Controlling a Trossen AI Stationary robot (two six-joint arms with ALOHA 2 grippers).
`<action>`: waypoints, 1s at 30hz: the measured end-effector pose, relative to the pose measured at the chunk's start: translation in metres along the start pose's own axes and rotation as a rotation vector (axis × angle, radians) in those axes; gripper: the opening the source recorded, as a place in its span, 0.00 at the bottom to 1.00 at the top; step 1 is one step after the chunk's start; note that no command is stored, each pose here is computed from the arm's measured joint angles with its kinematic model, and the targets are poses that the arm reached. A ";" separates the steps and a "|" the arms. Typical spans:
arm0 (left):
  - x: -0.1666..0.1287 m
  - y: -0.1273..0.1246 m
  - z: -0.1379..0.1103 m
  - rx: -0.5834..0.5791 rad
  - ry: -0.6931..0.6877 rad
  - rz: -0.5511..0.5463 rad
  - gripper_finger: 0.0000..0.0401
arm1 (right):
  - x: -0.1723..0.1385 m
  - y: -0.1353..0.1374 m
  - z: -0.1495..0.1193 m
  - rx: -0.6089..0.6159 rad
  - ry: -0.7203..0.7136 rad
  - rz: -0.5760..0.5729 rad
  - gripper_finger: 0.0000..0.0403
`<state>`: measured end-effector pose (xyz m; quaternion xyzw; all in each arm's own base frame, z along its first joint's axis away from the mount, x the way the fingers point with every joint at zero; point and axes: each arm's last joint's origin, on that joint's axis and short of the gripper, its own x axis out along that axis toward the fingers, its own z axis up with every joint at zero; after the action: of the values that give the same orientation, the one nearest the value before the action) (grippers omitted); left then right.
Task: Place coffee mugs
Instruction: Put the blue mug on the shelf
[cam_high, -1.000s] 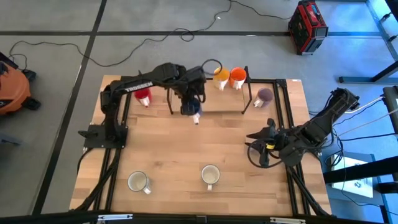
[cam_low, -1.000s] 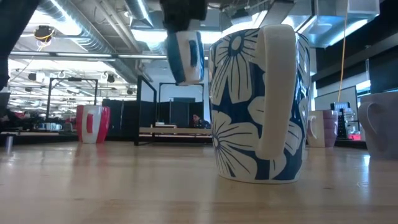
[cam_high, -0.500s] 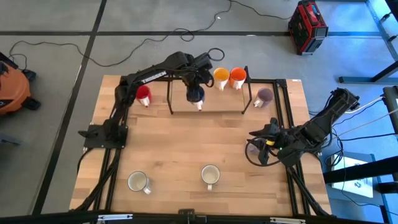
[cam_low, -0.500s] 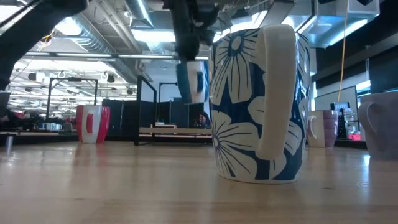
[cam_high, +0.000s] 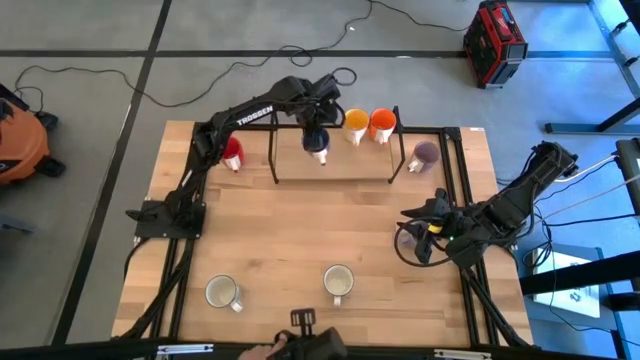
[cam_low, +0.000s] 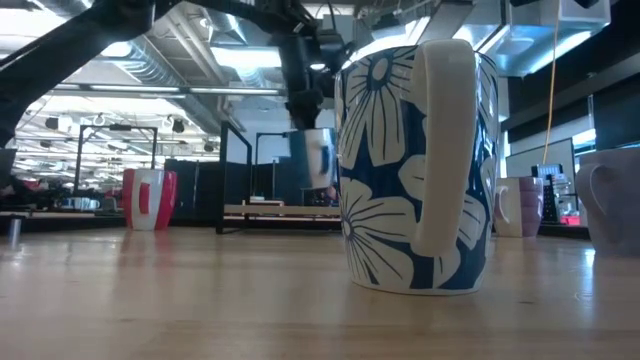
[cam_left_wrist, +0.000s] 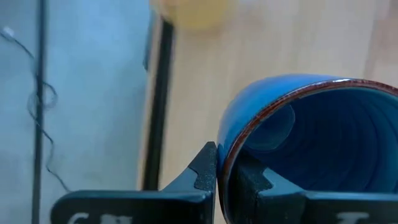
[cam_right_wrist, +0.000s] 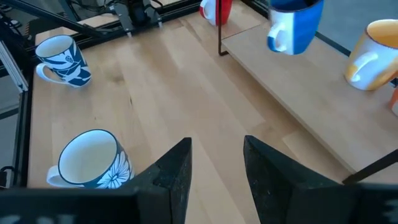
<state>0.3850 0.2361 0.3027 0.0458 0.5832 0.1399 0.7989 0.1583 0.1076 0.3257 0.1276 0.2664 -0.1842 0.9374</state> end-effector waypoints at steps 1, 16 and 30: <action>0.001 0.002 0.003 -0.004 -0.029 0.012 0.04 | 0.000 0.000 0.000 0.000 -0.001 -0.001 0.33; 0.042 0.026 0.005 -0.002 -0.061 0.062 0.04 | 0.000 -0.001 0.000 0.008 -0.005 -0.010 0.33; 0.050 0.037 0.007 -0.026 -0.115 0.081 0.06 | 0.000 -0.001 0.000 0.035 -0.007 -0.011 0.33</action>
<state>0.3989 0.2861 0.2680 0.0670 0.5319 0.1766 0.8255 0.1581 0.1071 0.3254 0.1419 0.2608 -0.1942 0.9350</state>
